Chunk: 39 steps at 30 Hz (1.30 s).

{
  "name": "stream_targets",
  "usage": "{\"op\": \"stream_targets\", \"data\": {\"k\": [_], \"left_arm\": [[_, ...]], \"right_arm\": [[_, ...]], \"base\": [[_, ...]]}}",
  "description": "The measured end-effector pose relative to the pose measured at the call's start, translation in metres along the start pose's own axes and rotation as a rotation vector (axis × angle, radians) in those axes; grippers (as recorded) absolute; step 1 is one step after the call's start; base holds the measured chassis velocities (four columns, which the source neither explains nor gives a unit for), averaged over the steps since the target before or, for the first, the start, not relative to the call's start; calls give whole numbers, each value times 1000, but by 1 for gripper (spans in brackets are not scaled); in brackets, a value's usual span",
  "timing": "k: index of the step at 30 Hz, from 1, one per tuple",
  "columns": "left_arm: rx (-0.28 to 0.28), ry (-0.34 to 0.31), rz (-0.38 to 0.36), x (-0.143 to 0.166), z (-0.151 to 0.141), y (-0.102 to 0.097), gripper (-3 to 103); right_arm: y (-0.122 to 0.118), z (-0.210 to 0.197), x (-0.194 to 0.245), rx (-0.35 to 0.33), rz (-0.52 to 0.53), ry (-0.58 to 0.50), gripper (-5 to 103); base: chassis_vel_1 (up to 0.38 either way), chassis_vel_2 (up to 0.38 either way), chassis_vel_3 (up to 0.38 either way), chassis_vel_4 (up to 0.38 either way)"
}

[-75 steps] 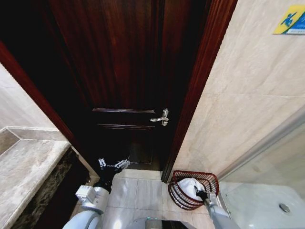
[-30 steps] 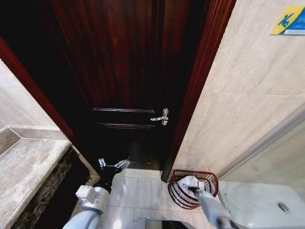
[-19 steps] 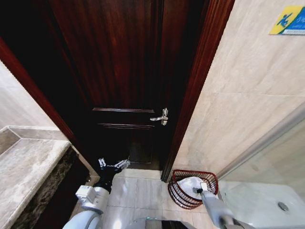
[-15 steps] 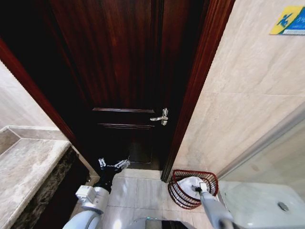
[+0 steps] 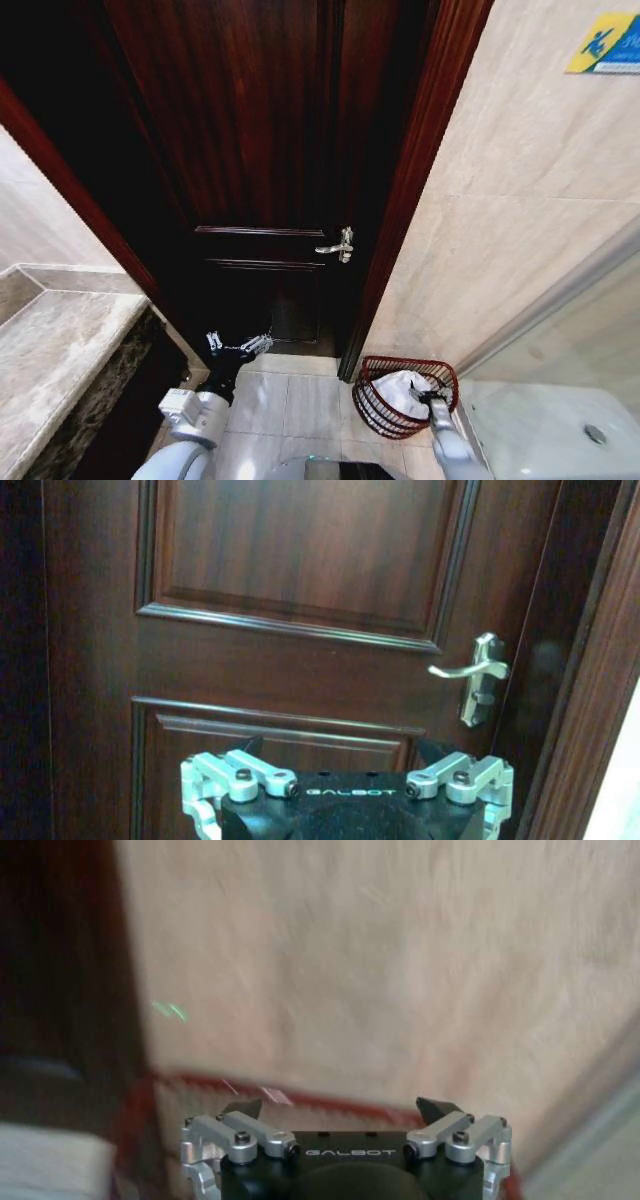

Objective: Discard the used towel into the hamper.

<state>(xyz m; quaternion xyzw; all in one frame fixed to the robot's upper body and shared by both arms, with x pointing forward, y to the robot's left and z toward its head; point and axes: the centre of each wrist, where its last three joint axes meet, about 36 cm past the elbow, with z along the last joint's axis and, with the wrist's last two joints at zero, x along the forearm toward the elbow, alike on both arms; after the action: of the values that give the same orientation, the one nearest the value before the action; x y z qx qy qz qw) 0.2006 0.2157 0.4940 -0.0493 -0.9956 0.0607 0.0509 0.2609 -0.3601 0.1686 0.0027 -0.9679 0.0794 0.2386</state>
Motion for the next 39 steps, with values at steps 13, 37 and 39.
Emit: {"op": "stream_targets", "data": {"k": [13,37,39], "left_arm": [[0,0,0,0,0,0,100],[0,0,0,0,0,0,100],[0,0,0,0,0,0,100]], "right_arm": [[40,-104,88,-153,-47,-320,100],[68,-253,186,-84,-20,-716,100],[72,-253,186,-102,-47,-730,100]], "base": [[0,0,0,0],[0,0,0,0],[0,0,0,0]]}}
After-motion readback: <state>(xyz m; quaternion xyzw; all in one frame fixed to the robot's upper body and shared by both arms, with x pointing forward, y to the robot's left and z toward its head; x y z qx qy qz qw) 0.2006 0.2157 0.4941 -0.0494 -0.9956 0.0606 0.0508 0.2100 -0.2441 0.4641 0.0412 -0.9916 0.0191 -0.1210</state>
